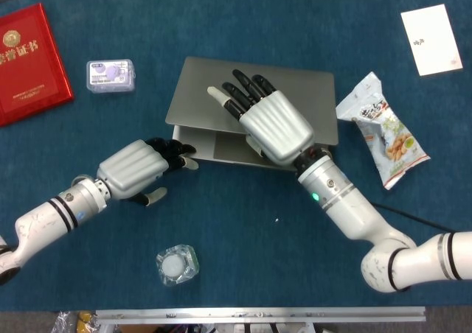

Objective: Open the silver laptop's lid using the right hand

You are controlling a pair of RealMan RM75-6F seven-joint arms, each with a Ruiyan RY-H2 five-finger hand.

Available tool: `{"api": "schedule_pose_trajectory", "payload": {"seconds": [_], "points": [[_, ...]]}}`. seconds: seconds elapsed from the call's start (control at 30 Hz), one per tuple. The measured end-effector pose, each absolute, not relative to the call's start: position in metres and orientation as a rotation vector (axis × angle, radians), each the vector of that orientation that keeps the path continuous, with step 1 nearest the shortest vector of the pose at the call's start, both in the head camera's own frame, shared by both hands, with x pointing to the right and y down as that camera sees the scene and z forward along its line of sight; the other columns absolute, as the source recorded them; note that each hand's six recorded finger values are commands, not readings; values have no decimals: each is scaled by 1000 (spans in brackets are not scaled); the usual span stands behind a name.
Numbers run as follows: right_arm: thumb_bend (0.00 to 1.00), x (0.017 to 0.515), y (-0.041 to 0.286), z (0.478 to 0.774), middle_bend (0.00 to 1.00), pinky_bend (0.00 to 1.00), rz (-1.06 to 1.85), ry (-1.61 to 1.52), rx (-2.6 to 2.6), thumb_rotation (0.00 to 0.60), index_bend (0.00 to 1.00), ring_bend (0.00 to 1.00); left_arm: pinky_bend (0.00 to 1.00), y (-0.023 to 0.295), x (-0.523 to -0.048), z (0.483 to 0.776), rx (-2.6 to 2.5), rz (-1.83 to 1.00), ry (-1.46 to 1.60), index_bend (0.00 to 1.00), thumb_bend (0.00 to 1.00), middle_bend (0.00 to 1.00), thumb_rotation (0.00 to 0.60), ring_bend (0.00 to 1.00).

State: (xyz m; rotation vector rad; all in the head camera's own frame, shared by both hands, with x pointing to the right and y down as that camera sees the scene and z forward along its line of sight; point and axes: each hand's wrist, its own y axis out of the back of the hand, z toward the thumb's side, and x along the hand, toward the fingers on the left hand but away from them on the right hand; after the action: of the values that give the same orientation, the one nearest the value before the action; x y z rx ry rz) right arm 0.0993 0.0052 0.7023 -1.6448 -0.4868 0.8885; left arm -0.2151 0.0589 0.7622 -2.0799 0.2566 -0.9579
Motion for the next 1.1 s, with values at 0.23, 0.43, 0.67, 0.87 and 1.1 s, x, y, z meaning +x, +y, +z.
{"api": "schedule_pose_trajectory", "payload": {"seconds": [0.23, 0.43, 0.67, 0.87, 1.1], "points": [[287, 101, 3, 701, 163, 189, 891, -495, -1642, 600, 102, 31, 184, 60, -213, 769, -2078, -998, 218, 191, 417, 101, 600, 108], [287, 104, 0, 701, 163, 189, 895, -507, -1641, 600, 102, 31, 184, 62, -215, 772, -2081, -1022, 196, 191, 416, 103, 600, 107], [287, 107, -5, 695, 163, 189, 895, -536, -1635, 600, 102, 31, 184, 64, -214, 773, -2085, -1033, 176, 192, 417, 104, 600, 108], [287, 111, -9, 692, 163, 188, 898, -554, -1629, 600, 102, 31, 184, 66, -213, 775, -2087, -1039, 162, 193, 416, 106, 600, 108], [287, 118, -18, 686, 163, 189, 906, -590, -1617, 600, 102, 31, 184, 67, -214, 775, -2085, -1043, 154, 193, 417, 106, 600, 107]]}}
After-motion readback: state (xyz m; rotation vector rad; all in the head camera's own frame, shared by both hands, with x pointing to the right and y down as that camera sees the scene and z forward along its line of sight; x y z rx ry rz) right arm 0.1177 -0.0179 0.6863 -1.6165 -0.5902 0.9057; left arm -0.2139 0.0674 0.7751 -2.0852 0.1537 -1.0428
